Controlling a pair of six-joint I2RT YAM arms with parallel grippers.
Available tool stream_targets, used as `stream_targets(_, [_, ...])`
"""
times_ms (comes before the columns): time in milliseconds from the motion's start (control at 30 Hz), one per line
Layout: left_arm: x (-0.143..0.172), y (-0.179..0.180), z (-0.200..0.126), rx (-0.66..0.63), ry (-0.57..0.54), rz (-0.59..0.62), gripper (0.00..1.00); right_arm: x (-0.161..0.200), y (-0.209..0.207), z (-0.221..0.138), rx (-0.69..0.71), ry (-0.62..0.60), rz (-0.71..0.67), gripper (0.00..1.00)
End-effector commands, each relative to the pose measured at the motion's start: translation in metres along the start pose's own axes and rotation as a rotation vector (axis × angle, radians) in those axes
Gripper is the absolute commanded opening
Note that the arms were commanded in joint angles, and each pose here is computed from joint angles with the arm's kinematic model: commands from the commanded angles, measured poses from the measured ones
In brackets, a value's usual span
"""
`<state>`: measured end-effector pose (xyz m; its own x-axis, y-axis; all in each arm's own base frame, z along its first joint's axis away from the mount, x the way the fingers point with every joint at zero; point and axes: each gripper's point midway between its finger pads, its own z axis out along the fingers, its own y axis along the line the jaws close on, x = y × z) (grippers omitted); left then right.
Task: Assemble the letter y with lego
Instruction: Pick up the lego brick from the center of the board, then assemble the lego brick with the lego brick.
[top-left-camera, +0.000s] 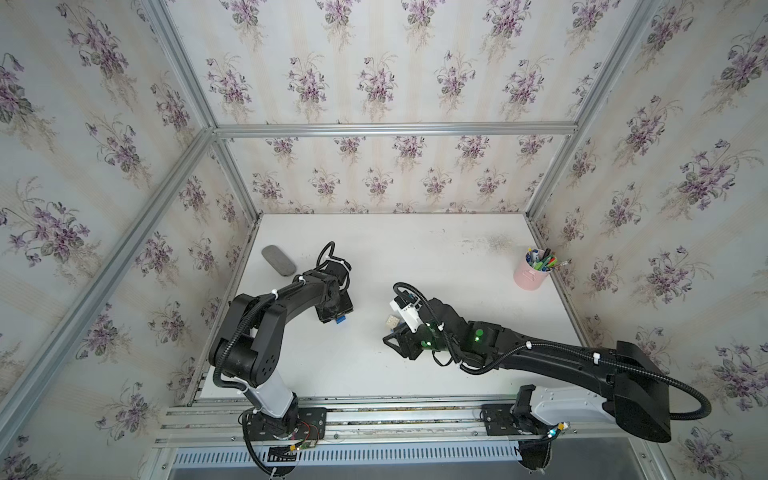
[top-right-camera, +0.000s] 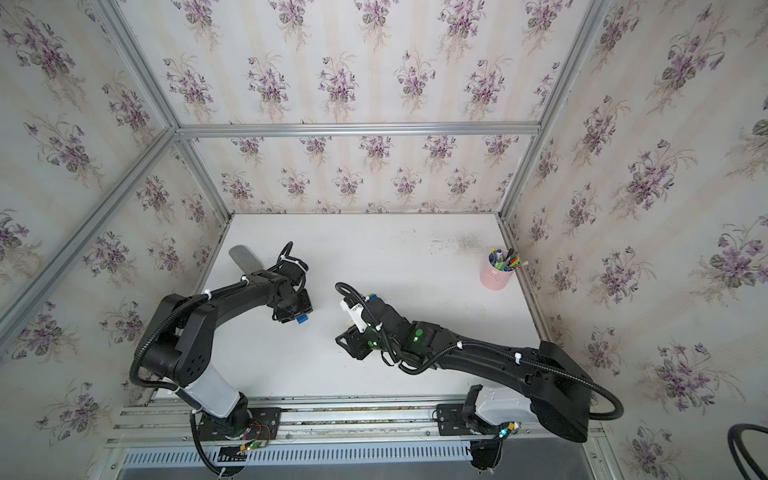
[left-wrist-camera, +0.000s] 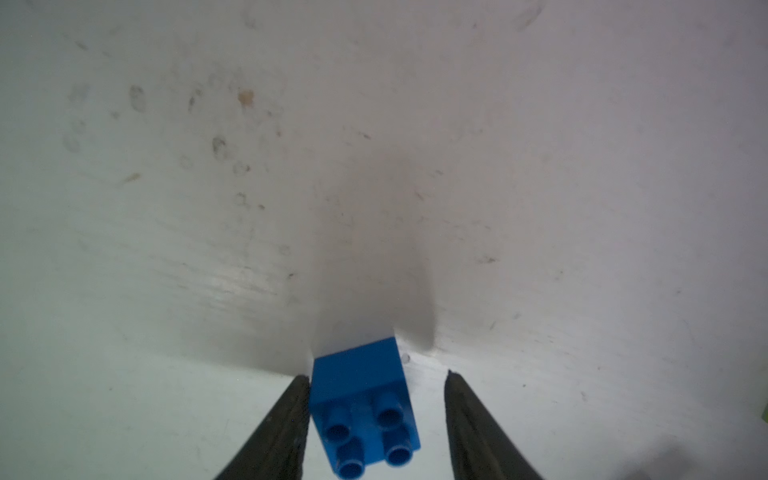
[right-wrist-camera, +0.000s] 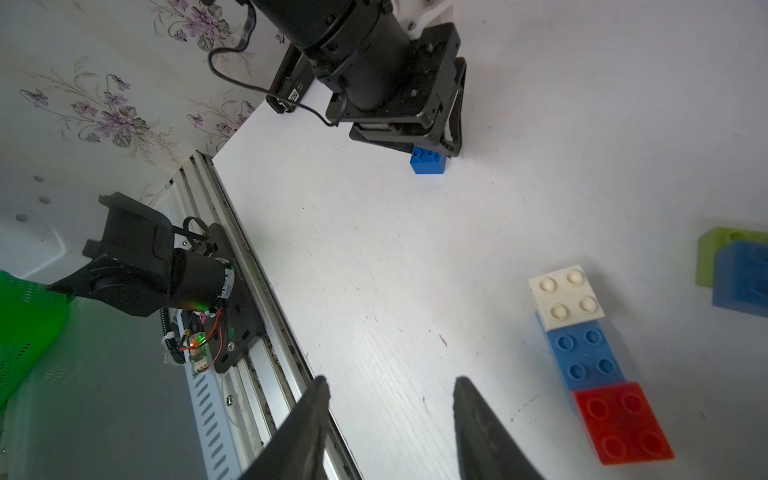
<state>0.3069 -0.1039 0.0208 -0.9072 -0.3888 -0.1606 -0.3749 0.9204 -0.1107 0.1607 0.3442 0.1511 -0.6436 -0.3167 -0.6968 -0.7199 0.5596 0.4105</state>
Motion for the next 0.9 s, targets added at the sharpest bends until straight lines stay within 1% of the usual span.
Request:
stream_targets(0, [-0.001, 0.001, 0.002, -0.011, -0.001, -0.004, 0.46, -0.001, -0.003, -0.002, 0.016, -0.014, 0.005, 0.49])
stream_targets(100, [-0.001, 0.0, 0.0, -0.007, -0.003, 0.01, 0.37, 0.001, -0.004, -0.002, 0.02, -0.013, 0.008, 0.49])
stream_targets(200, [0.001, -0.004, -0.002, 0.009, -0.001, 0.037, 0.33, 0.002, -0.005, -0.003, 0.022, -0.013, 0.011, 0.49])
stream_targets(333, [0.009, -0.012, -0.007, 0.046, 0.014, 0.096, 0.32, 0.004, -0.008, -0.006, 0.034, -0.014, 0.012, 0.49])
stream_targets(467, [0.026, -0.027, -0.011, 0.088, 0.052, 0.191, 0.32, 0.009, -0.016, -0.01, 0.073, -0.011, 0.012, 0.49])
stream_targets(633, [0.048, -0.04, -0.007, 0.084, 0.094, 0.295, 0.32, 0.02, -0.032, -0.012, 0.135, 0.011, 0.022, 0.49])
stream_targets(867, [0.069, -0.061, -0.005, 0.057, 0.113, 0.43, 0.32, 0.028, -0.051, -0.014, 0.197, 0.03, 0.057, 0.5])
